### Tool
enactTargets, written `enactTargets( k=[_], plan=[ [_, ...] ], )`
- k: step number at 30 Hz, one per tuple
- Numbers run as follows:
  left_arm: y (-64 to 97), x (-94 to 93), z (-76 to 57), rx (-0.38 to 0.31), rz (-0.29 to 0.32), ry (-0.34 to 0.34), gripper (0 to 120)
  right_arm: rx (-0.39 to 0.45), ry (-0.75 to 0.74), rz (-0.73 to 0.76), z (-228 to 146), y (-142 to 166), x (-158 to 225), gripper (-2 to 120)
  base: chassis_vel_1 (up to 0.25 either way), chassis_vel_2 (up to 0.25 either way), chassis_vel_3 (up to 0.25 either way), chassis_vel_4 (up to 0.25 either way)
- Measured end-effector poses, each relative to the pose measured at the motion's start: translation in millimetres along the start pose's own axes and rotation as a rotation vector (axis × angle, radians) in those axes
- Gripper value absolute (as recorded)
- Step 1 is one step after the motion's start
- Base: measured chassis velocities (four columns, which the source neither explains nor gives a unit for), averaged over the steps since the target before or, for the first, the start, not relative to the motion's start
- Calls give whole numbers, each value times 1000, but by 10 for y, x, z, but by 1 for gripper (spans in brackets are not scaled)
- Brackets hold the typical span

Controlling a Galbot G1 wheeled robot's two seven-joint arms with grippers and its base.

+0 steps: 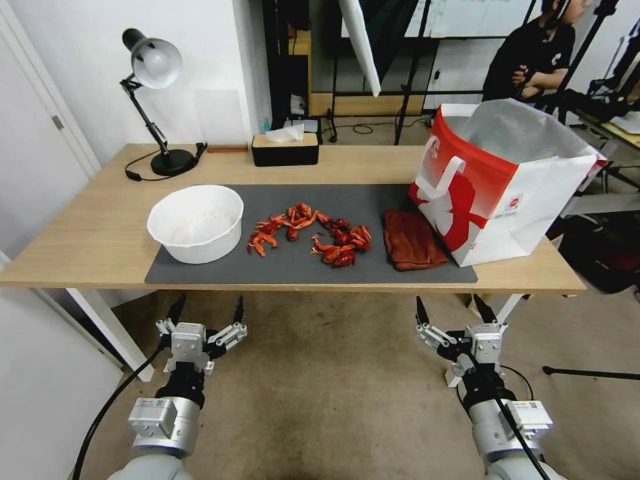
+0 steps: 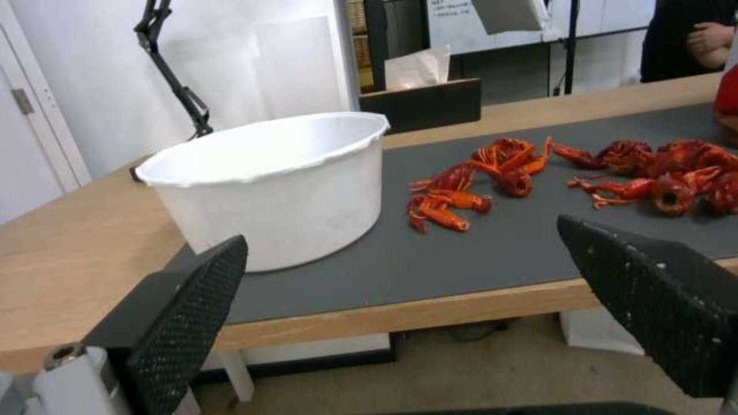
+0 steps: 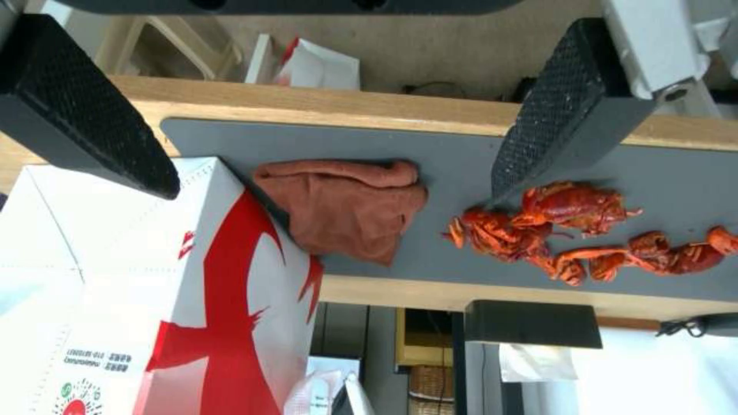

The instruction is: Sweep shrimp from table into container with towel, then put container into takeout bag.

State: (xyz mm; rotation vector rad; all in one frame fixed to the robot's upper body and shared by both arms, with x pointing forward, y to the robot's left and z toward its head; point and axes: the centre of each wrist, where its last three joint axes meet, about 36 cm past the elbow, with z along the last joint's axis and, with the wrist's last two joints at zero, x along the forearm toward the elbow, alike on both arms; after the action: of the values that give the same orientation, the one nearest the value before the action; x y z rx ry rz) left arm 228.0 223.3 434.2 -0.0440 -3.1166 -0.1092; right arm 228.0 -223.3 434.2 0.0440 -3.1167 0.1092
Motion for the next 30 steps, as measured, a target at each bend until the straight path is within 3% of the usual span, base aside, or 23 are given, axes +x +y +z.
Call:
enactTargets(
  k=[13, 15, 16, 18, 20, 22, 25, 30],
  plan=[
    [-8, 0, -4, 10, 0, 3, 100, -2, 42, -28, 9, 55, 40, 100, 0, 0, 0, 0],
    [-87, 2, -62, 75, 12, 22, 100, -23, 153, -106, 26, 220, 144, 100, 0, 0, 0, 0],
    [-87, 2, -62, 75, 12, 22, 100, -23, 153, -106, 26, 220, 144, 100, 0, 0, 0, 0],
    [-224, 15, -171, 194, 39, 67, 100, -40, 183, -126, 17, 277, 162, 100, 0, 0, 0, 0],
    [-256, 20, -199, 223, 47, 79, 100, -41, 185, -127, 17, 279, 162, 100, 0, 0, 0, 0],
    [-401, 50, -318, 352, 94, 134, 100, -40, 185, -129, 17, 283, 160, 100, 0, 0, 0, 0],
    [-434, 50, -326, 392, 111, 132, 100, -39, 180, -128, 3, 279, 155, 100, 0, 0, 0, 0],
    [-427, 41, -326, 401, 118, 120, 100, -32, 166, -119, -43, 250, 141, 100, 0, 0, 0, 0]
  ],
)
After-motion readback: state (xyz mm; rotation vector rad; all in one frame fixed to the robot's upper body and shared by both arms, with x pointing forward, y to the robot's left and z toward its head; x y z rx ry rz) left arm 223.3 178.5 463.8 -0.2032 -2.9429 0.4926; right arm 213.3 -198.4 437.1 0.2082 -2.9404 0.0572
